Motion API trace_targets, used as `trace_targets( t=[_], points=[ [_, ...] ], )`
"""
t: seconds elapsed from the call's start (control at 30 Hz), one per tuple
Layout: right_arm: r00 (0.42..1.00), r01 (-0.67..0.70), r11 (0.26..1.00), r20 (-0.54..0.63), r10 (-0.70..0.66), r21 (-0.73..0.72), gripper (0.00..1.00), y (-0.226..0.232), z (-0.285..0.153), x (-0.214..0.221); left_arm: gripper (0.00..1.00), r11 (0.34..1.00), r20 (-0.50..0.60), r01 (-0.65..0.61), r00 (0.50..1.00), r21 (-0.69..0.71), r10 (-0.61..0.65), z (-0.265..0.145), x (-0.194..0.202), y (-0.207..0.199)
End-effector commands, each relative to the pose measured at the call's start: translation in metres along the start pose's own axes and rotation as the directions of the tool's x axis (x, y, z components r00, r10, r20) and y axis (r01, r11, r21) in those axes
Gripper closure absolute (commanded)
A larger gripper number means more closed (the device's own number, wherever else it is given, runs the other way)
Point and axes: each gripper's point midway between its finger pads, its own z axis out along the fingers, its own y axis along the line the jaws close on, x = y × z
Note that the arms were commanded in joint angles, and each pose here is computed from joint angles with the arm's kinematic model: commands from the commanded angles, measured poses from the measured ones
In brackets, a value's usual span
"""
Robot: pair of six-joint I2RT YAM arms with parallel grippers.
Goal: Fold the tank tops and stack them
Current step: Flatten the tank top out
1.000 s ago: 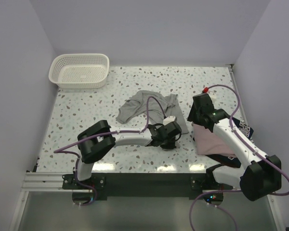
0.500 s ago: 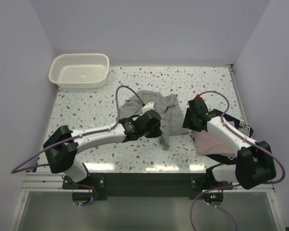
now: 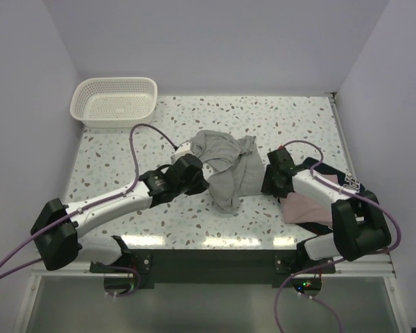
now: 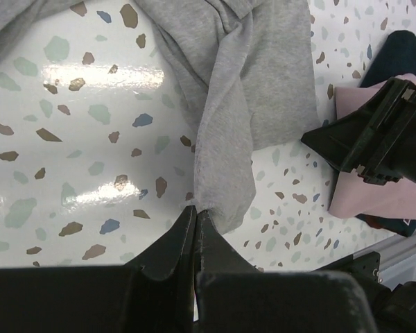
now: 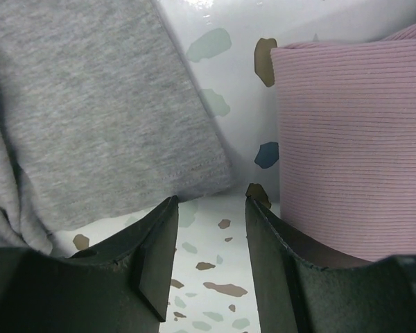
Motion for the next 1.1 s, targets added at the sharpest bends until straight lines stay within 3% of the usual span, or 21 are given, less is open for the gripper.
trace_targets(
  t=[0.0, 0.27, 0.37, 0.4, 0.5, 0.63, 0.87, 1.03, 1.07],
  points=[
    [0.999, -0.022, 1.000, 0.033, 0.021, 0.012, 0.52, 0.000, 0.007, -0.004, 1.00, 1.000, 0.048, -0.002, 0.999, -0.007, 0.002, -0.008, -0.014, 0.007],
    [0.997, -0.051, 0.999, 0.051, 0.051, 0.015, 0.53, 0.003, 0.017, -0.009, 1.00, 1.000, 0.058, 0.004, 0.998, -0.024, -0.002, -0.017, -0.019, 0.019],
    [0.997, -0.061, 0.998, 0.054, 0.060, 0.016, 0.66, 0.004, 0.020, -0.012, 1.00, 0.999, 0.062, 0.011, 0.998, -0.031, -0.009, -0.021, -0.020, 0.024],
    [0.996, -0.065, 0.998, 0.059, 0.064, 0.017, 0.81, 0.005, 0.020, -0.013, 1.00, 0.999, 0.066, 0.016, 0.998, -0.035, -0.014, -0.022, -0.022, 0.027],
    [0.994, -0.076, 0.997, 0.081, 0.076, 0.003, 1.00, 0.010, 0.016, -0.023, 1.00, 0.999, 0.092, 0.020, 0.996, -0.041, -0.016, -0.029, -0.032, 0.032],
    [0.990, -0.074, 0.996, 0.116, 0.079, -0.043, 1.00, 0.021, -0.009, -0.041, 1.00, 0.999, 0.144, 0.023, 0.989, -0.042, -0.017, -0.047, -0.053, 0.036],
    [0.929, -0.052, 0.984, 0.355, 0.110, -0.169, 1.00, 0.039, -0.131, -0.116, 1.00, 0.998, 0.355, -0.009, 0.935, -0.054, 0.028, -0.116, -0.127, 0.029],
    [0.797, -0.042, 0.972, 0.580, 0.172, -0.230, 1.00, 0.031, -0.264, -0.174, 1.00, 1.000, 0.593, -0.016, 0.805, 0.019, 0.002, -0.221, -0.202, -0.001],
    [0.742, -0.026, 0.962, 0.640, 0.202, -0.272, 1.00, 0.032, -0.307, -0.188, 1.00, 0.998, 0.645, -0.025, 0.764, 0.058, -0.018, -0.252, -0.219, -0.011]
  ],
)
